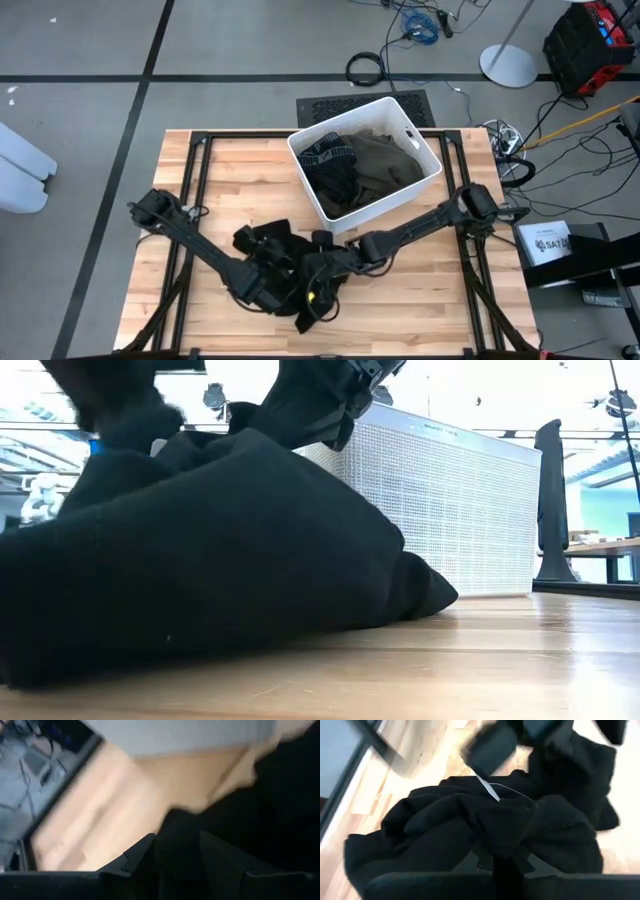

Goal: Sort clothes
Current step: Put the black shirt into the white bin

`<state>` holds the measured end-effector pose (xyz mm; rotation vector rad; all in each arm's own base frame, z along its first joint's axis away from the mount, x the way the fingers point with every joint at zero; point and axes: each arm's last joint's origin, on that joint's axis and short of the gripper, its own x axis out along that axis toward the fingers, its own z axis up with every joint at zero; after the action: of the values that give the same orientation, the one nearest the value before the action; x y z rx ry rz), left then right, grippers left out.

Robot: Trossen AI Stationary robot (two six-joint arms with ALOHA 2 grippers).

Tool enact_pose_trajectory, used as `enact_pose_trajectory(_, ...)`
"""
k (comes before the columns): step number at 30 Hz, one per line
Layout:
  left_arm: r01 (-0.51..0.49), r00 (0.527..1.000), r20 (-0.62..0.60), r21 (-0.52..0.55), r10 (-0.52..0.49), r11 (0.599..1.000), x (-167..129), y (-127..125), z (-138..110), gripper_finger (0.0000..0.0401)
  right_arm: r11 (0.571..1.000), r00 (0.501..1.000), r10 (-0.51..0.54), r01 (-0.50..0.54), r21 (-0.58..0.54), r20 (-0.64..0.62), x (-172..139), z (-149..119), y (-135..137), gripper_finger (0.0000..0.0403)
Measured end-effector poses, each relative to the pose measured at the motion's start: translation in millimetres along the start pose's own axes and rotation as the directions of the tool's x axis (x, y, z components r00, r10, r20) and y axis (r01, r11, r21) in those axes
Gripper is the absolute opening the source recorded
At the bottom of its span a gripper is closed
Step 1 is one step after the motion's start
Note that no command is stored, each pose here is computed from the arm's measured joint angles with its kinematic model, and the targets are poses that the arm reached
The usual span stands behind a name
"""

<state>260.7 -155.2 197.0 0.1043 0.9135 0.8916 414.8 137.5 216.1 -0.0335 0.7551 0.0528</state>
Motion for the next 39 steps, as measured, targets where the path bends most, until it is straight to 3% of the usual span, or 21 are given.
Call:
enact_pose_trajectory(5,0.153,0.983,-0.104,-0.001,-0.152,0.988,26.6,-4.8,-24.1,0.0163,0.999,0.999,0.043,-0.043,0.024,-0.011,1.8,1.1,-7.3,0.0002)
enact_pose_trajectory(9,0.318,0.943,-0.098,-0.03,-0.319,0.948,42.5,-7.7,-38.0,0.0163,0.999,0.999,0.041,-0.041,0.03,-0.013,2.5,1.4,-10.2,0.0001)
enact_pose_trajectory(14,0.511,0.854,-0.063,-0.087,-0.516,0.855,57.7,-13.9,-47.8,0.0163,0.998,0.999,0.046,-0.046,0.041,-0.018,3.4,1.9,-15.2,0.0001)
enact_pose_trajectory(18,0.66,0.746,-0.031,-0.101,-0.665,0.745,61.6,-20.2,-49.2,0.0163,0.998,0.998,0.042,-0.039,0.055,-0.048,3.6,-0.6,-17.3,0.0001)
enact_pose_trajectory(21,0.756,0.653,0.01,-0.066,-0.758,0.651,57.7,-25.4,-46.5,0.0163,0.997,0.99,0.034,-0.023,0.077,-0.14,2.7,-9.3,-18.4,0.0001)
enact_pose_trajectory(23,0.787,0.617,0.021,-0.038,-0.787,0.616,55.8,-27.6,-44.2,0.0163,0.996,0.976,0.044,-0.026,0.087,-0.211,1.0,-16.5,-16.2,0.0001)
enact_pose_trajectory(26,0.803,0.595,0.038,-0.012,-0.802,0.595,54.5,-29.0,-42.5,0.0163,0.995,0.963,0.039,-0.014,0.095,-0.266,-2.0,-23.3,-8.1,0.0001)
enact_pose_trajectory(32,0.825,0.561,0.101,0.01,-0.822,0.564,53.5,-30.5,-34.6,0.0163,0.994,0.972,0.087,-0.071,0.079,-0.219,-6.8,-24.0,20.5,0.0)
enact_pose_trajectory(39,0.874,0.449,0.223,0.093,-0.865,0.478,43.5,-34.0,-21.5,0.0163,0.997,0.98,0.058,-0.048,0.053,-0.191,-9.3,-34.6,42.6,0.0)
